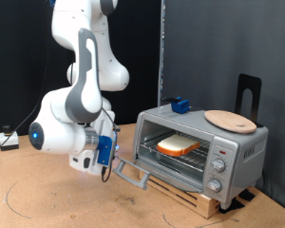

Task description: Make a piece of toast with the oven

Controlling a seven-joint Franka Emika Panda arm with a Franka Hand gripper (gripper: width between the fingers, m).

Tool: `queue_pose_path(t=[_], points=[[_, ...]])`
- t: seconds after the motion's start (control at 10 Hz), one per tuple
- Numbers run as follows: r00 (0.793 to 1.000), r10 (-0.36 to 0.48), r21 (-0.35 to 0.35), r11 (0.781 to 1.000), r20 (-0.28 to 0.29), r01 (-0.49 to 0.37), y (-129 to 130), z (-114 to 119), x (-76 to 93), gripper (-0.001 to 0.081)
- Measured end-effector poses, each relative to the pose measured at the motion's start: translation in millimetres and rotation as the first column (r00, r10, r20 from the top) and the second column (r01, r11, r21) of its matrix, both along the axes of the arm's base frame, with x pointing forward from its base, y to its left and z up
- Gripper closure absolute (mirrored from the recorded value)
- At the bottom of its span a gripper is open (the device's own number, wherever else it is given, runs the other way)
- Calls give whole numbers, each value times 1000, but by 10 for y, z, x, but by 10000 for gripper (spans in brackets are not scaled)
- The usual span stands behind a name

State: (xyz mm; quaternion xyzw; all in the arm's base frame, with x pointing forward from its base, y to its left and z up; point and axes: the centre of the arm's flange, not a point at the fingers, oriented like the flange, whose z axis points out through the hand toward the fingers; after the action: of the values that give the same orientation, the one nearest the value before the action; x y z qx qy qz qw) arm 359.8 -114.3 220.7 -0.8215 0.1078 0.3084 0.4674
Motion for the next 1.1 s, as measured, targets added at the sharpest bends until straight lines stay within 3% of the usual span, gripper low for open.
queue_pose_path(t=[0.4, 1.1], points=[[999, 30, -39, 999, 25, -29, 131, 187, 3, -1], [988, 123, -11, 992, 90, -123, 414, 646, -138, -1]])
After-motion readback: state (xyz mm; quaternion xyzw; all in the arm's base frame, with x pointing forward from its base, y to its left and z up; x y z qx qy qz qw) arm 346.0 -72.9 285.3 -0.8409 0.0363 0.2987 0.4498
